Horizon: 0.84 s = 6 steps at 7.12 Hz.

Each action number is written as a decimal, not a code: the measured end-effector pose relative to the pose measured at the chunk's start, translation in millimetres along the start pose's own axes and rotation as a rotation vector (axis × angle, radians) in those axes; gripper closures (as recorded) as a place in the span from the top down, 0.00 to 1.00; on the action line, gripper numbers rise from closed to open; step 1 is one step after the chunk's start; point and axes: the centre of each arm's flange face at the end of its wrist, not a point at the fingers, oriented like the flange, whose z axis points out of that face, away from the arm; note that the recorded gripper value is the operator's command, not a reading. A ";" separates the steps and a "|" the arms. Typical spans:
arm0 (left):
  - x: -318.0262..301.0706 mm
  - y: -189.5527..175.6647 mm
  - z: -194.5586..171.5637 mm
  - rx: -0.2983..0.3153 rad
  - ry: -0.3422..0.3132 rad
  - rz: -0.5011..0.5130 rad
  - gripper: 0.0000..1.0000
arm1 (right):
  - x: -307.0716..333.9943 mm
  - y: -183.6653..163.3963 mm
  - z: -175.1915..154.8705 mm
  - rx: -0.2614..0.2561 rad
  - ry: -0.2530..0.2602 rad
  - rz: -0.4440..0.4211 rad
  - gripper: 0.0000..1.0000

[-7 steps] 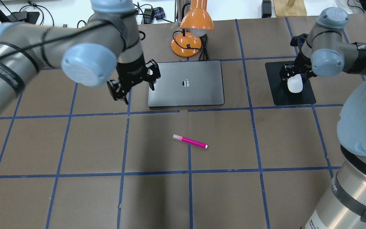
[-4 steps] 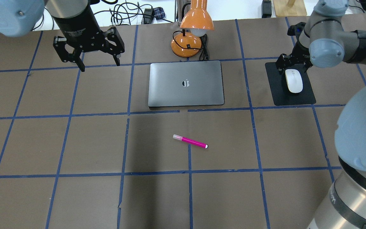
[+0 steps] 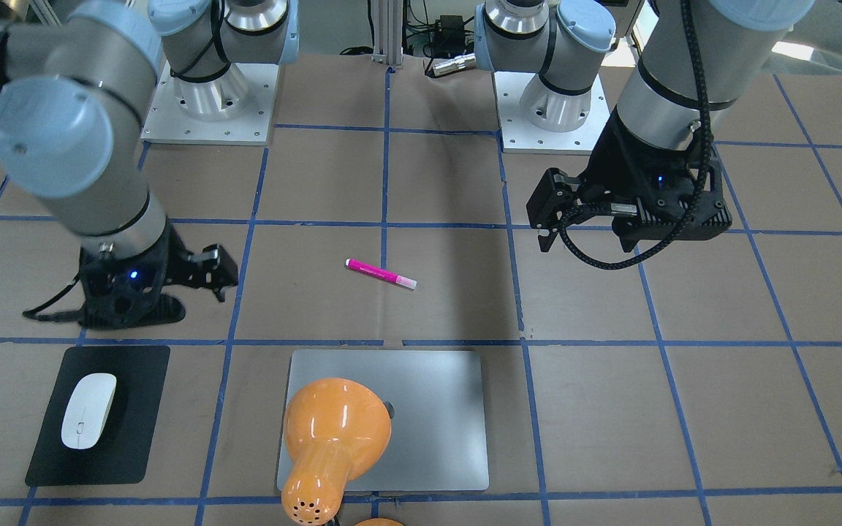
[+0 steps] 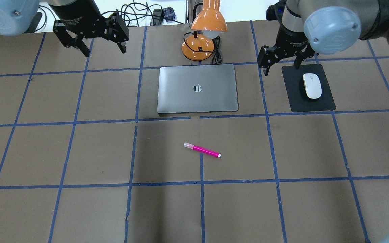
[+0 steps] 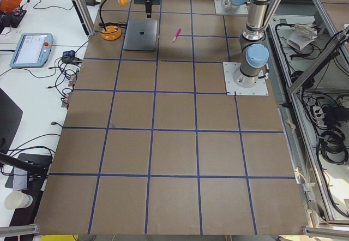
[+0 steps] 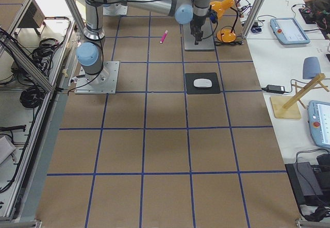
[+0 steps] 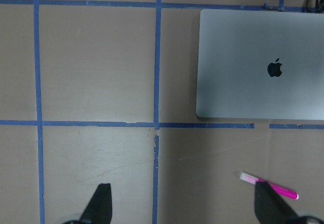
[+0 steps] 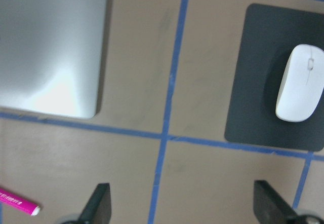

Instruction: Place pen and mouse around notebook

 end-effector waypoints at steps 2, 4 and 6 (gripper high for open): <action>-0.8 1.8 0.2 0.000 -0.006 -0.002 1.00 | -27.5 55.2 -60.7 0.002 -0.005 -0.010 1.00; -0.5 3.3 0.0 -0.003 -0.008 -0.005 1.00 | -13.1 60.4 -75.6 0.013 -0.016 0.021 1.00; -0.7 5.3 -1.5 -0.005 -0.013 -0.007 1.00 | -4.1 46.4 -68.6 0.008 -0.024 0.036 1.00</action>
